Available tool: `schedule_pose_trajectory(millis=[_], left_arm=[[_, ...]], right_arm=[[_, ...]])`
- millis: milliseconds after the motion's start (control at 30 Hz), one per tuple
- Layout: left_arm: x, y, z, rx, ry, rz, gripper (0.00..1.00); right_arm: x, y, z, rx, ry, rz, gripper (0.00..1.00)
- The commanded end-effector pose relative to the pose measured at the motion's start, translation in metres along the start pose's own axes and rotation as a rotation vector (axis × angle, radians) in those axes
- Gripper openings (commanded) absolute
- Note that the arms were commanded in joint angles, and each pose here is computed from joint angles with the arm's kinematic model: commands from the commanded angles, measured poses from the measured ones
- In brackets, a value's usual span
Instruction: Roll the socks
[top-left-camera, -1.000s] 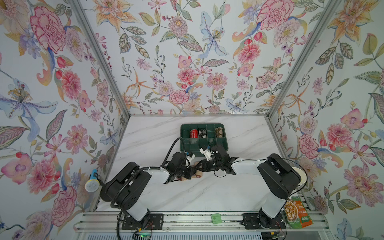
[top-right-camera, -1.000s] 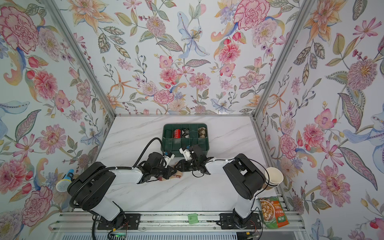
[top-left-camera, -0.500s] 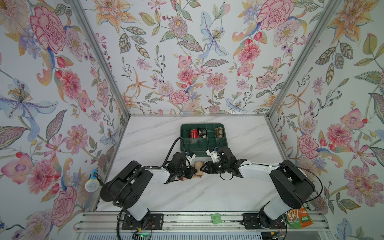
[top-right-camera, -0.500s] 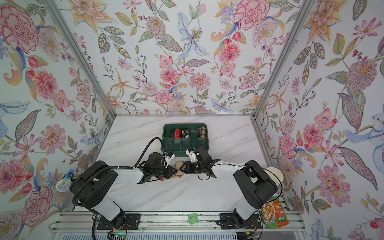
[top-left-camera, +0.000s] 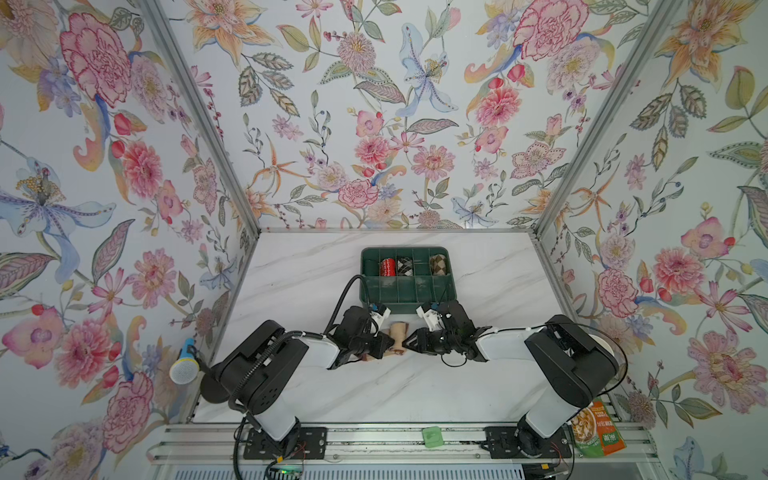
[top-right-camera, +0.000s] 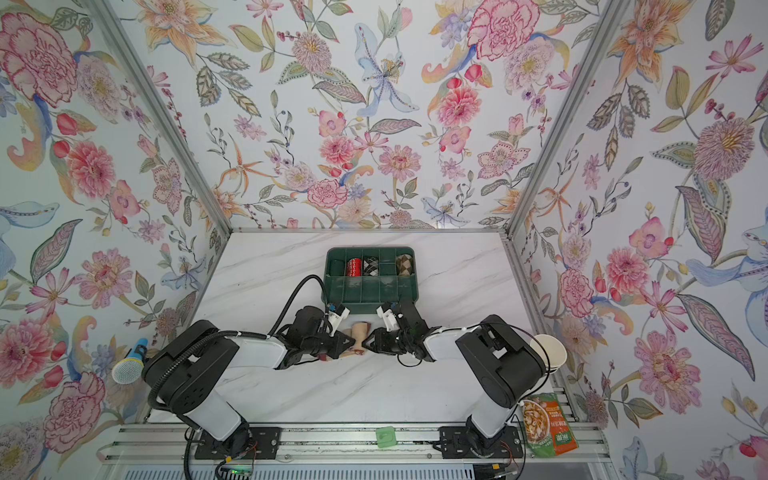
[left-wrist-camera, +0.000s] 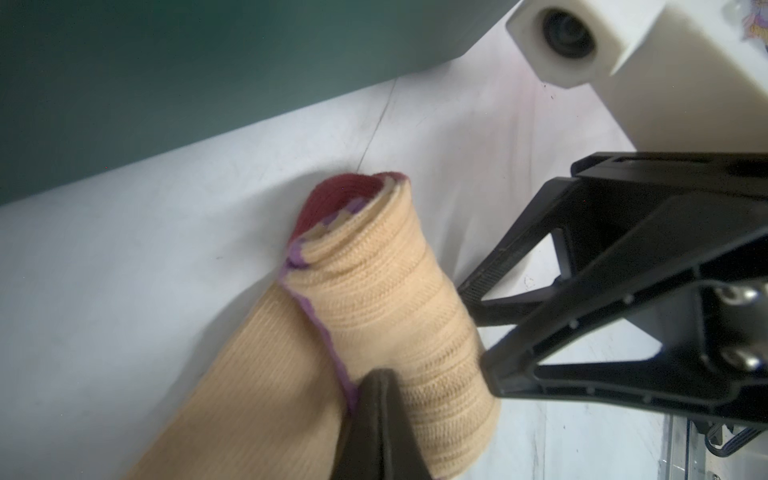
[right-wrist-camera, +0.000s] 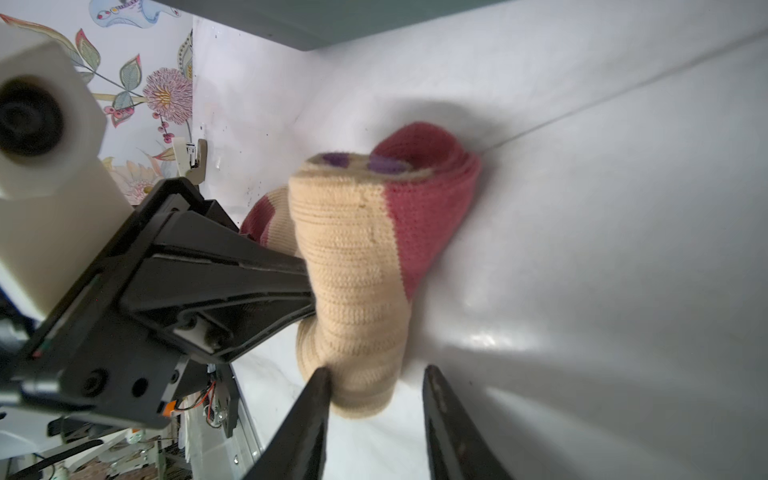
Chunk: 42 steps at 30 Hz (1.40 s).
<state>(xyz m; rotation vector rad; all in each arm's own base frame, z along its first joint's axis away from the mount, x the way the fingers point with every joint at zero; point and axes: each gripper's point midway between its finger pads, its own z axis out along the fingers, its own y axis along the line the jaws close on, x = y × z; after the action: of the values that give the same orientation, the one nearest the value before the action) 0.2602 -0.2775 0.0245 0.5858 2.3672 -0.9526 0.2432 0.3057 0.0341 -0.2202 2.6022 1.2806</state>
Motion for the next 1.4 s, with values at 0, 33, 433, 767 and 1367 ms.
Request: schedule_pose_trajectory(millis=[0,33,433,767,1367], left_arm=[[0.057,0.025,0.0,-0.075,0.168,-0.096,0.0],[0.057,0.025,0.0,-0.072,0.168,-0.097,0.0],[0.051,0.015,0.003,-0.009,0.139,-0.118,0.0],[0.05,0.012,0.004,0.013,0.129,-0.126,0.0],[0.035,0.002,-0.005,0.028,0.097,-0.104,0.02]], right_arm=[[-0.004,0.003,0.006,-0.047,-0.01,0.014,0.39],[-0.004,0.002,0.008,-0.05,-0.009,0.016,0.39],[-0.006,-0.013,0.019,-0.02,-0.022,0.034,0.46],[-0.016,-0.017,0.022,0.005,-0.065,0.028,0.43],[-0.008,-0.017,0.009,0.512,-0.017,-0.333,0.13]])
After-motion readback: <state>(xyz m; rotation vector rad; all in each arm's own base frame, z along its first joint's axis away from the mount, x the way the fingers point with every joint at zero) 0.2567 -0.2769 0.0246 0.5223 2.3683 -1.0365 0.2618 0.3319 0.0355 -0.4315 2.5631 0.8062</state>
